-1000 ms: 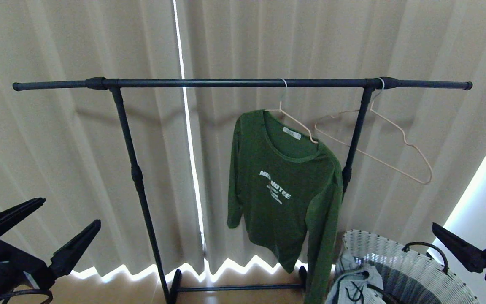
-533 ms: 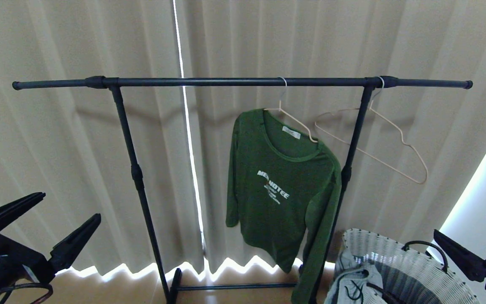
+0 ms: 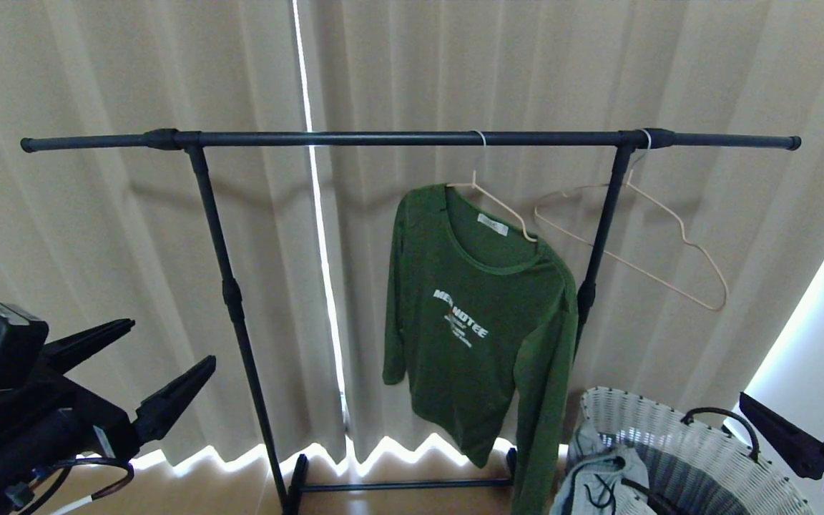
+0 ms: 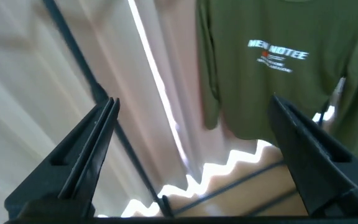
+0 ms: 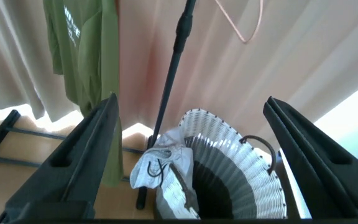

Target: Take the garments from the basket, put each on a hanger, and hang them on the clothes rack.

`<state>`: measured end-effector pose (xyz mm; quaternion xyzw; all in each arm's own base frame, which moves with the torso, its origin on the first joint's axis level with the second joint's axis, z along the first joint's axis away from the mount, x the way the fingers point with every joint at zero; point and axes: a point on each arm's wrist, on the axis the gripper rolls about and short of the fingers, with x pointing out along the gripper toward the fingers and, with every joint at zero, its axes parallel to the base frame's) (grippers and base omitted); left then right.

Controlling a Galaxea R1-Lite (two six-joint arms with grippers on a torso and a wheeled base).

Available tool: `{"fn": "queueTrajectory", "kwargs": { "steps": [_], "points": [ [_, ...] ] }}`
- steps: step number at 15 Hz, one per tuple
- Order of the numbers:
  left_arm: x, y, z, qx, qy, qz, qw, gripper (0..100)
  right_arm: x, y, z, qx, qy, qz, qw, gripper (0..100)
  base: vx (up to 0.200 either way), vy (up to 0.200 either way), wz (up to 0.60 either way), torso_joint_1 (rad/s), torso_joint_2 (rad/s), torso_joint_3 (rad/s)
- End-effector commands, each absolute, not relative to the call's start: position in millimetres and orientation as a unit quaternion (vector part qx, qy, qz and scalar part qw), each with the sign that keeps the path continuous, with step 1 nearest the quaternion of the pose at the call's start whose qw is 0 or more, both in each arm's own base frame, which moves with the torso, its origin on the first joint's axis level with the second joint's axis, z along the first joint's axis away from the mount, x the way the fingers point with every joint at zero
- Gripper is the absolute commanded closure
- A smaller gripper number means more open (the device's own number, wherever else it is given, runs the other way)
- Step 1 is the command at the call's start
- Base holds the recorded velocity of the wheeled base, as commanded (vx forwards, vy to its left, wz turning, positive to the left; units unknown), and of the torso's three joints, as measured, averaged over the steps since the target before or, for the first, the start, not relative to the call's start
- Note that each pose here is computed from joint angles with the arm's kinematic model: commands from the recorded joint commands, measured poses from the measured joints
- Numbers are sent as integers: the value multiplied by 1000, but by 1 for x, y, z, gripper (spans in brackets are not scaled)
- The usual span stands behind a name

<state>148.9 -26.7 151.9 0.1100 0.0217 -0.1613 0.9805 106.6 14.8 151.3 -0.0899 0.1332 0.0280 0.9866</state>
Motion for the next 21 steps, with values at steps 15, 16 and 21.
{"fn": "queueTrajectory", "kwargs": {
  "steps": [15, 16, 21],
  "points": [
    [138, -35, 135, 114, 52, -200, 972, 0, 112, 6, 136, -107, 182, -10, 977, 0, 0, 0, 0, -153, 385, 231],
    [137, -35, 136, 114, 50, -199, 972, 0, 111, 5, 135, -106, 185, -13, 977, 0, 0, 0, 0, -154, 461, 310],
    [134, -34, 138, 114, 42, -198, 973, 0, 110, 1, 132, -117, 192, -27, 974, 0, 0, 0, 0, -112, 382, 269]
  ]
}}
